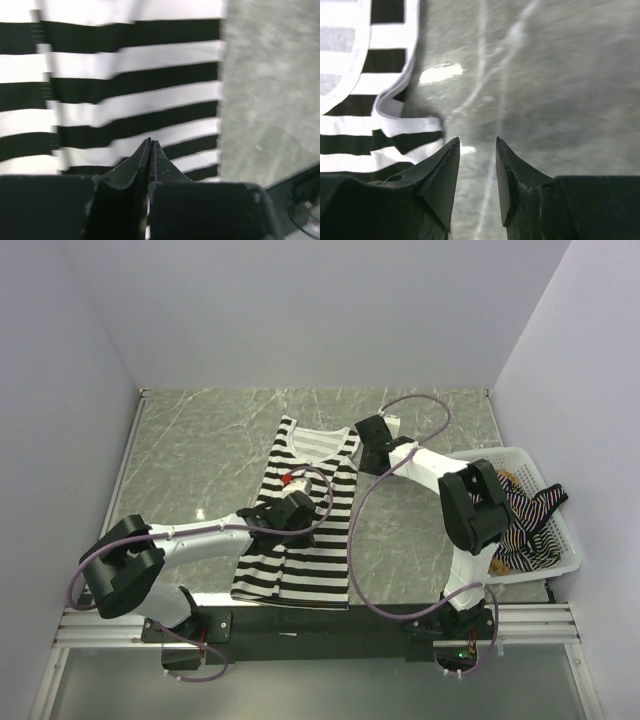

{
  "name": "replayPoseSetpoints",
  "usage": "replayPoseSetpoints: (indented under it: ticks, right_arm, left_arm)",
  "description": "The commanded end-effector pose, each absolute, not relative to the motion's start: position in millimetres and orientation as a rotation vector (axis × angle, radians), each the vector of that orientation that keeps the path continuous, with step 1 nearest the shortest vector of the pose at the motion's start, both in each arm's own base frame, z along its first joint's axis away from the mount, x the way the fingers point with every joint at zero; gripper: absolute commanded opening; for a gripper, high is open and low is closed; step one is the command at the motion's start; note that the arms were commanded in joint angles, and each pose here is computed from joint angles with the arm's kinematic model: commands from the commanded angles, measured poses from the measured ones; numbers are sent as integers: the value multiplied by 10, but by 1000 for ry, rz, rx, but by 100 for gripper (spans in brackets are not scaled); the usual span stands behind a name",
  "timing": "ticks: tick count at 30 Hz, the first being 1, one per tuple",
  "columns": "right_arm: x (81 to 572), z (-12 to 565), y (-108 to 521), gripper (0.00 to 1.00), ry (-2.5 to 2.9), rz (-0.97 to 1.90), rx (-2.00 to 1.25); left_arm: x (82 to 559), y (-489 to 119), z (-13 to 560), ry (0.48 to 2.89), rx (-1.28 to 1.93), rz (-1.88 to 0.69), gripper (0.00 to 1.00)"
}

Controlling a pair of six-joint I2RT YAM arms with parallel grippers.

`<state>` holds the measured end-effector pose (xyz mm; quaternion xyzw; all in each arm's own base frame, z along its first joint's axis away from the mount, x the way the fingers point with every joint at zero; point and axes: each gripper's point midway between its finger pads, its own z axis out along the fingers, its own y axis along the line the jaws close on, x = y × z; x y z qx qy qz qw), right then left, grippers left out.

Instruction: Fold and stack the tank tops

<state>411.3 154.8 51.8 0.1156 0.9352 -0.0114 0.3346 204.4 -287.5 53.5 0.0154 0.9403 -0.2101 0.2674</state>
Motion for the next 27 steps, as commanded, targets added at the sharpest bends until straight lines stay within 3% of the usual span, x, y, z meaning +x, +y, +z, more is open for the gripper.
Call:
replayPoseSetpoints:
  ticks: [1, 19, 22, 27]
  right_arm:
    - [4244, 418, 1908, 43, 2449, 202, 284]
    - [4287, 135, 1917, 44, 2466, 231, 375]
    - [4240, 44, 1833, 37, 2488, 169, 388]
    - [4087, -66, 1614, 12, 2512, 37, 393]
  left_arm:
    - [1981, -3186, 813, 2483, 111, -669, 8]
    - [1221, -3594, 539, 2561, 281, -675, 22]
    - [1132, -3607, 513, 2567, 299, -667, 23]
    - [1054, -3598, 573, 2557, 303, -689, 25]
